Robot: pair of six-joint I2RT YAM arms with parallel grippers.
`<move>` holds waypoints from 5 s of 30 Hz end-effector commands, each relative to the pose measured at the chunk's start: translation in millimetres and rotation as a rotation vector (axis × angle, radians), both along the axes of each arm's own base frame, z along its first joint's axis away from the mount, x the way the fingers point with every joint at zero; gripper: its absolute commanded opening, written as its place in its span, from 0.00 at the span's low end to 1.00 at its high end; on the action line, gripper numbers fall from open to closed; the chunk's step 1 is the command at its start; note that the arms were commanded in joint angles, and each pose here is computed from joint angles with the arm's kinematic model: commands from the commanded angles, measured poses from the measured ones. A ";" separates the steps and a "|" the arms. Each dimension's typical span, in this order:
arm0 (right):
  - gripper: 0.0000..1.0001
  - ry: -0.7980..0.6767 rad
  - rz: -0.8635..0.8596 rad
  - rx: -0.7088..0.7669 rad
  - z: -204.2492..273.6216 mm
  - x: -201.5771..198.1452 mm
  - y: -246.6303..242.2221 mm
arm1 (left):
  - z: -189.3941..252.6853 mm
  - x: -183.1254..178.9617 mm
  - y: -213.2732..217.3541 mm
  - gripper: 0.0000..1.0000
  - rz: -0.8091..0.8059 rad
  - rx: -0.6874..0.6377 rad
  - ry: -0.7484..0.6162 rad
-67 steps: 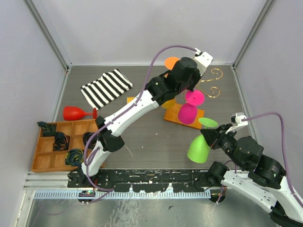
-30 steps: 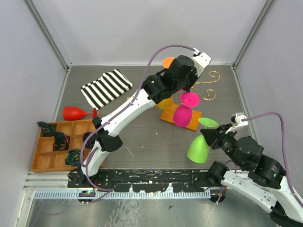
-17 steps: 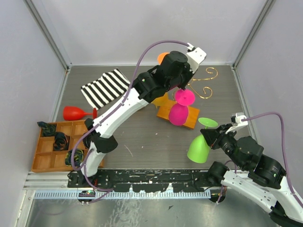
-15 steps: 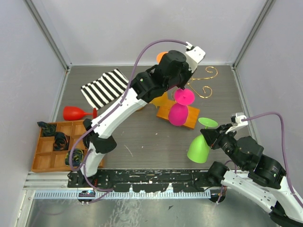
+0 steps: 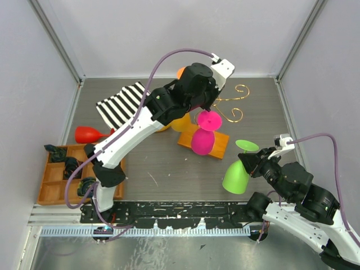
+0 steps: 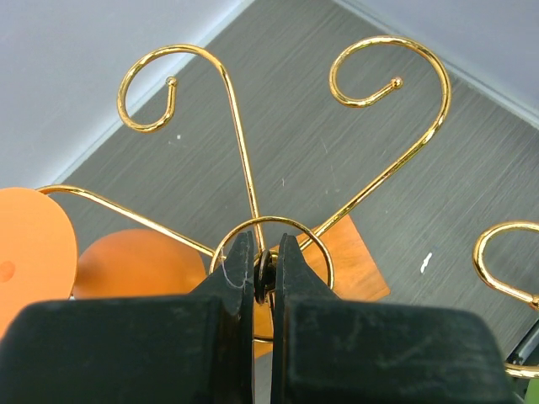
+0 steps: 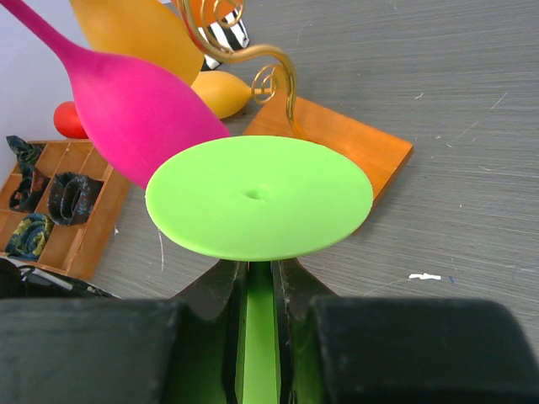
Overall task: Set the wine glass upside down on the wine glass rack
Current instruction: Adjust the wine rack at the center of the board, then turn the wine glass upside down at the wine rack.
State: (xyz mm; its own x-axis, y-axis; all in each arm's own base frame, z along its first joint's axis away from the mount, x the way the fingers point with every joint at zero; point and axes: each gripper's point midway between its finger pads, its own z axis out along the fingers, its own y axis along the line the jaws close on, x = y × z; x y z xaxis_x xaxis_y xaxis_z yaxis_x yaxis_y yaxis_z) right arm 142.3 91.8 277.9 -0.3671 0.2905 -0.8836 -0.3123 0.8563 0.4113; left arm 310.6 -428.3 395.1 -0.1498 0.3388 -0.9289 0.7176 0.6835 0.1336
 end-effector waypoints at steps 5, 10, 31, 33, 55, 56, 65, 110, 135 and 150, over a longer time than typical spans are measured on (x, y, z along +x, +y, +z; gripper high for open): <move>0.01 -0.027 -0.020 0.042 11.9 5.2 2.2 | 69.8 -7.4 19.7 0.00 0.019 -0.193 -0.117; 0.01 -0.027 -0.019 0.043 12.0 5.0 2.3 | 61.6 -7.3 23.6 0.00 0.028 -0.174 -0.109; 0.01 -0.024 -0.022 0.048 17.0 9.4 7.7 | 22.4 -13.9 64.8 0.00 0.027 -0.118 -0.044; 0.01 -0.027 -0.024 0.055 18.1 10.8 9.2 | 21.6 -14.1 70.9 0.00 0.034 -0.119 -0.044; 0.01 -0.410 0.018 0.191 62.5 43.3 47.1 | -34.3 -16.4 76.6 0.00 -0.041 -0.061 0.059; 0.01 -0.442 0.022 0.192 65.6 43.6 48.1 | -34.7 -17.3 77.8 0.00 -0.040 -0.062 0.056; 0.01 -0.590 0.065 0.115 75.5 53.0 66.7 | -41.6 -19.2 84.9 0.00 -0.028 -0.076 0.041; 0.01 -0.720 0.316 -0.327 55.4 73.8 128.0 | -67.0 -18.7 80.6 0.00 -0.020 -0.051 0.094; 0.01 -0.733 0.661 -0.253 42.6 35.4 169.4 | -71.4 -18.5 78.8 0.00 -0.022 -0.042 0.107; 0.03 -0.642 0.739 -0.229 32.7 34.4 186.6 | -75.6 -17.5 77.4 0.00 -0.019 -0.033 0.118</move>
State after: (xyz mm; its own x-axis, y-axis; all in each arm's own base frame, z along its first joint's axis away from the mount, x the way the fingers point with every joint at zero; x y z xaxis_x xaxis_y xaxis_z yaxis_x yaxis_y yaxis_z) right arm 214.8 247.5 313.5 0.1999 -0.0666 -0.9775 -0.7745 0.6004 -0.1993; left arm 284.3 -343.8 341.4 -0.2169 0.2815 -0.9347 0.7593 0.6505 0.0197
